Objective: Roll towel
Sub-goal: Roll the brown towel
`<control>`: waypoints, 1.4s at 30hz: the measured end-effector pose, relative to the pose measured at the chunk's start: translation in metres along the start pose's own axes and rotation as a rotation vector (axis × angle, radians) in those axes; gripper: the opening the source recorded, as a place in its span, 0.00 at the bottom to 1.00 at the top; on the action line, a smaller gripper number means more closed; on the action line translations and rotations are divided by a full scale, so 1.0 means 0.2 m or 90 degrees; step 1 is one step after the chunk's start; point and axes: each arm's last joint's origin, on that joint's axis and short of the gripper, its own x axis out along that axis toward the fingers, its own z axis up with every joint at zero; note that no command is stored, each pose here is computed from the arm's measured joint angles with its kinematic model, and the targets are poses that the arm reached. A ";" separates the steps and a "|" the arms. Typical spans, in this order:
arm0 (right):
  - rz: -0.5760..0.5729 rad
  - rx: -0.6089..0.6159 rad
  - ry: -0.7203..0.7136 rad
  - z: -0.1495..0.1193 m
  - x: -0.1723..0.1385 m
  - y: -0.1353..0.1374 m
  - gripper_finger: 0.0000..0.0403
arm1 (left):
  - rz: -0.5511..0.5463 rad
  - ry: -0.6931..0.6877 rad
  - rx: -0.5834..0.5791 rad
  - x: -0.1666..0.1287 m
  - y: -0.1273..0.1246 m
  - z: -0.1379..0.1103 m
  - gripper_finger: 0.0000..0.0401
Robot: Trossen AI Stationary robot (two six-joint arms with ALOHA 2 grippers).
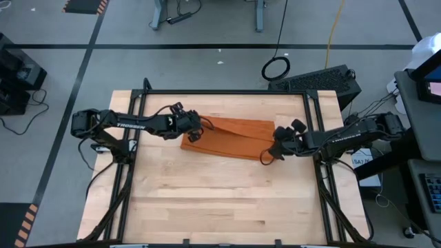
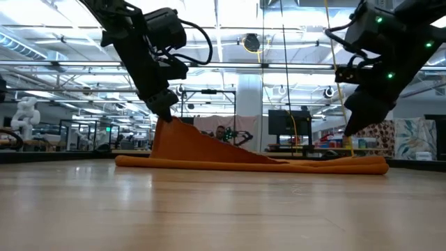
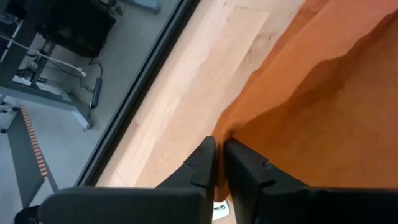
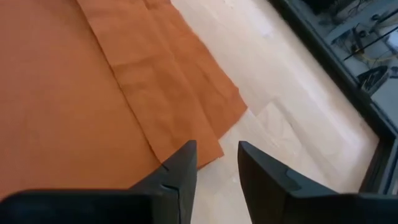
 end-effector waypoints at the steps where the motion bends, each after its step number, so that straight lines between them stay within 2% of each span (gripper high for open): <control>1: 0.005 -0.005 0.012 0.00 0.01 -0.01 0.26 | -0.001 0.000 0.000 0.00 0.00 0.00 0.13; 5: 0.064 -0.041 0.074 0.01 0.04 -0.03 0.24 | -0.007 0.001 0.001 0.00 0.00 0.00 0.19; 9: 0.108 -0.082 0.105 0.01 0.06 -0.04 0.25 | -0.026 0.007 0.004 0.00 -0.01 -0.01 0.20; 17: 0.127 -0.123 0.056 0.03 0.08 -0.03 0.42 | -0.039 0.015 0.008 0.00 -0.01 -0.01 0.20; 23: 0.138 -0.168 0.040 -0.05 0.14 -0.02 0.49 | -0.077 0.030 0.017 0.00 -0.02 -0.02 0.20; 28: 0.130 -0.179 0.033 -0.05 0.14 -0.02 0.47 | -0.113 0.052 0.051 0.00 -0.04 -0.07 0.20; 34: 0.123 -0.203 0.054 -0.06 0.18 0.00 0.42 | -0.121 0.054 0.076 0.07 -0.06 -0.18 0.20; 37: 0.090 -0.211 0.066 -0.06 0.20 0.02 0.37 | -0.119 0.049 0.068 0.09 -0.06 -0.20 0.20; 42: -0.019 -0.215 0.061 -0.04 0.25 0.02 0.28 | -0.115 0.056 0.064 0.10 -0.05 -0.21 0.20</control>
